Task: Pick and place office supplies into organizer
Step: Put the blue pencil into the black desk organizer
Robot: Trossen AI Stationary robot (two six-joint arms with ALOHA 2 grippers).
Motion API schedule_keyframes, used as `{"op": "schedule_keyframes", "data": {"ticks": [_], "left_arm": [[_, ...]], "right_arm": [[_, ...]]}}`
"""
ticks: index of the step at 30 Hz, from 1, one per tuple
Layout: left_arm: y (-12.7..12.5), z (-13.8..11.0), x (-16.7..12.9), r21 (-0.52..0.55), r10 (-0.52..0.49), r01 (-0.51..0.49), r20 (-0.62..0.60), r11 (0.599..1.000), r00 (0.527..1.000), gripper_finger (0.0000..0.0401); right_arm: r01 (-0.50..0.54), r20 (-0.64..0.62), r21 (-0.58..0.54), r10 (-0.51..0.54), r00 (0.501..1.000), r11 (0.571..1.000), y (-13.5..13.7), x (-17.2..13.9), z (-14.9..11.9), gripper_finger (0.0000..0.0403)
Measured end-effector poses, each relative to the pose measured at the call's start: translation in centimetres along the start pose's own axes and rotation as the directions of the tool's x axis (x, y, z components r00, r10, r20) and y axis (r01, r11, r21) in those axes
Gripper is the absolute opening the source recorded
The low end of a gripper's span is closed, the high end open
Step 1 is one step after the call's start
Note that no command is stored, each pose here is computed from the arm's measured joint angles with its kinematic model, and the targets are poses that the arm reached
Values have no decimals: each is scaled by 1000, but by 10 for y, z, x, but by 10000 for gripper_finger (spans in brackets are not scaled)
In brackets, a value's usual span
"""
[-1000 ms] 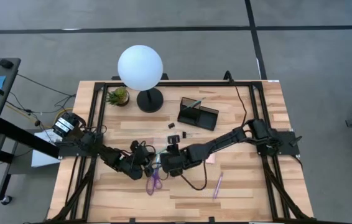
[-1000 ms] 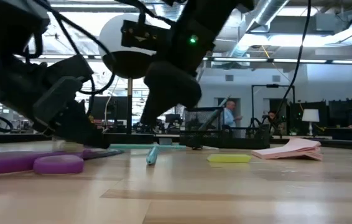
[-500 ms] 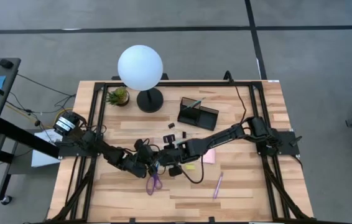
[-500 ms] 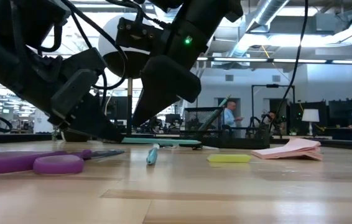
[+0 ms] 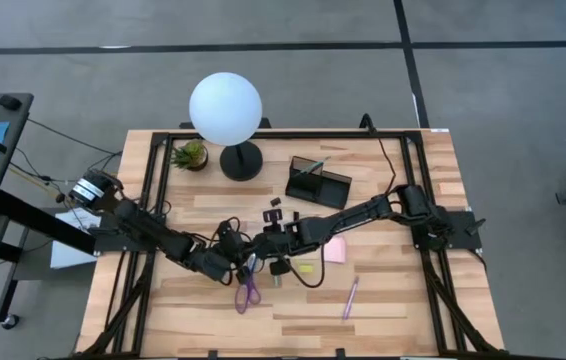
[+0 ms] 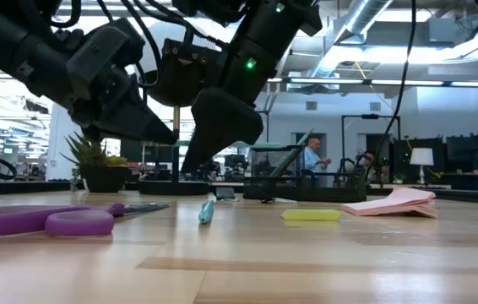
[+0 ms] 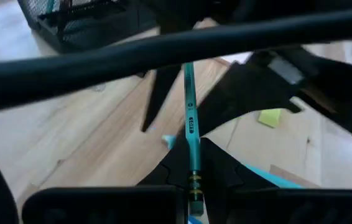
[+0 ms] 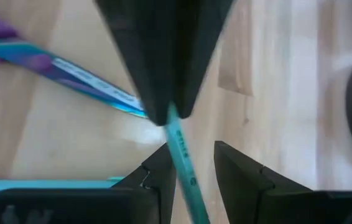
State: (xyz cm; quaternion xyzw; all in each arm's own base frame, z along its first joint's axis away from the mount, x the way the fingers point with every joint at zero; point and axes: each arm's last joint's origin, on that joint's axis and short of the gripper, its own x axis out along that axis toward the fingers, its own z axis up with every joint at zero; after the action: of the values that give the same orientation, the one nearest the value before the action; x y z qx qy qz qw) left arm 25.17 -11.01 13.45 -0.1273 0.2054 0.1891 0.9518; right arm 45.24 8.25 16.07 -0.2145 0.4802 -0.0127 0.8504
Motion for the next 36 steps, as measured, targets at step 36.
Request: {"op": "schedule_keyframes", "data": {"ticks": [36], "left_arm": [[6, -3, -1, 27, 32, -30, -56, 999, 998, 21]], "right_arm": [[-57, -36, 47, 59, 998, 997, 6, 0, -4, 22]]}}
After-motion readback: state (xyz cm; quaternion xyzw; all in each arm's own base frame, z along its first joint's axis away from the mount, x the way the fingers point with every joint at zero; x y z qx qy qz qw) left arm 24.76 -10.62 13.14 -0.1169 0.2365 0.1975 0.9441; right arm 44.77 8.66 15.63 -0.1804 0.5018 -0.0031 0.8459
